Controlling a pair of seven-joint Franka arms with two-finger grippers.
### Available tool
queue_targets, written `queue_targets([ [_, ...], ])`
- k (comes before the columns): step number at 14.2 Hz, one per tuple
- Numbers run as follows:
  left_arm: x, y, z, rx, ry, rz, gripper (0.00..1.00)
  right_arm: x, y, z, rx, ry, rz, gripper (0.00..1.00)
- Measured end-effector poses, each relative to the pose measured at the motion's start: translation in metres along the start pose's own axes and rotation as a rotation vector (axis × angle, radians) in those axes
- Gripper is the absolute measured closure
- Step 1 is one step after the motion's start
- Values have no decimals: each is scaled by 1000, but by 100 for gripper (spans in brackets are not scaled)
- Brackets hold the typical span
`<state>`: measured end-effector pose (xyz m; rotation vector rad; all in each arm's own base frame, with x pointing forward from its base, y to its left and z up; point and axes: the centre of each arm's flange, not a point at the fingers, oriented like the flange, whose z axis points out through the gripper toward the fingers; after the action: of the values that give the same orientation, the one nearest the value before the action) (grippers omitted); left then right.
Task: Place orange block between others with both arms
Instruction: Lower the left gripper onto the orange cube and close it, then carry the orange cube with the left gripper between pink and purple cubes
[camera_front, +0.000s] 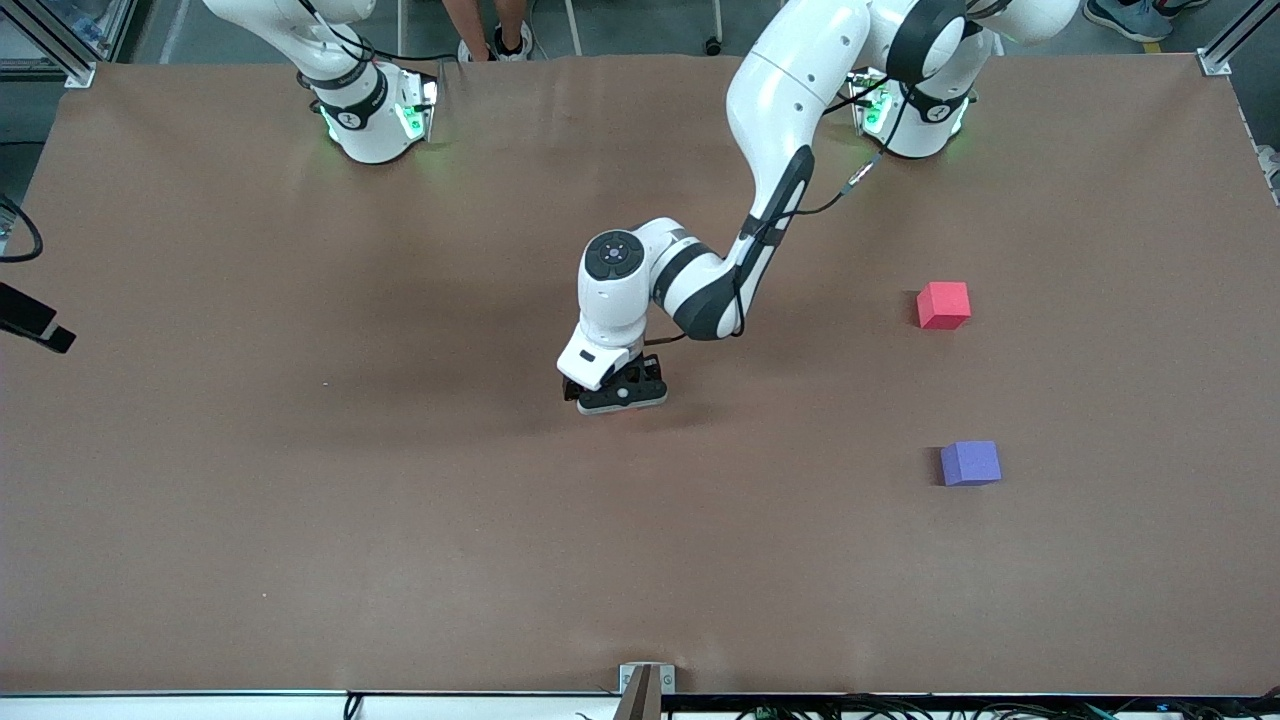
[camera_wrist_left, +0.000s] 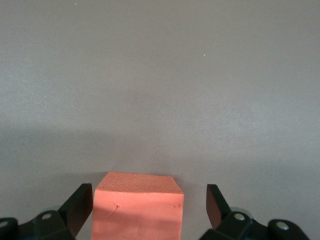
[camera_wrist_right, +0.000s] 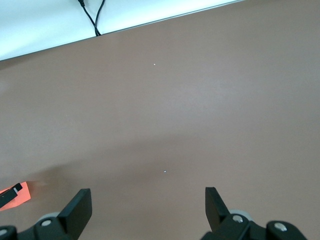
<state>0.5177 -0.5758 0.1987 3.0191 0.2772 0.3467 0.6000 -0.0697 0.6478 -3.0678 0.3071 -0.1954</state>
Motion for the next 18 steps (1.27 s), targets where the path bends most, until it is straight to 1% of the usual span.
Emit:
queue_targets([
  [1,-4,2,1,5,7,-5,0,-5,-4,-4,-13,6,-13,0],
  [2,-6,4,0,7,12,-10,3,-10,-10,-8,-21,11,-27,0],
  [3,-7,4,-1,8,15,-11,3,-16,-14,-11,-24,14,-38,0],
  [4,-7,4,-1,10,16,-12,11,-20,-17,-13,-25,14,-45,0],
  [6,-9,4,0,19,15,-6,31,-23,-17,-13,-27,10,-53,0],
  [7,-10,5,-2,28,19,2,38,-24,-16,-10,-30,5,-58,0],
  [9,-13,6,-4,57,8,10,38,-25,-15,0,-35,-16,-66,0],
  [11,-8,7,-16,78,-2,0,44,-25,-14,9,-38,-32,-89,0],
  [12,2,5,-29,85,-1,-17,45,-25,-14,12,-39,-35,-105,0],
  [14,42,-12,-68,113,-5,-78,45,-25,-12,13,-41,-39,-120,0],
  [16,92,-47,-110,150,-28,-124,45,-26,-10,16,-41,-42,-122,0],
  [18,135,-88,-138,186,-57,-151,45,-27,-9,18,-41,-44,-123,0],
])
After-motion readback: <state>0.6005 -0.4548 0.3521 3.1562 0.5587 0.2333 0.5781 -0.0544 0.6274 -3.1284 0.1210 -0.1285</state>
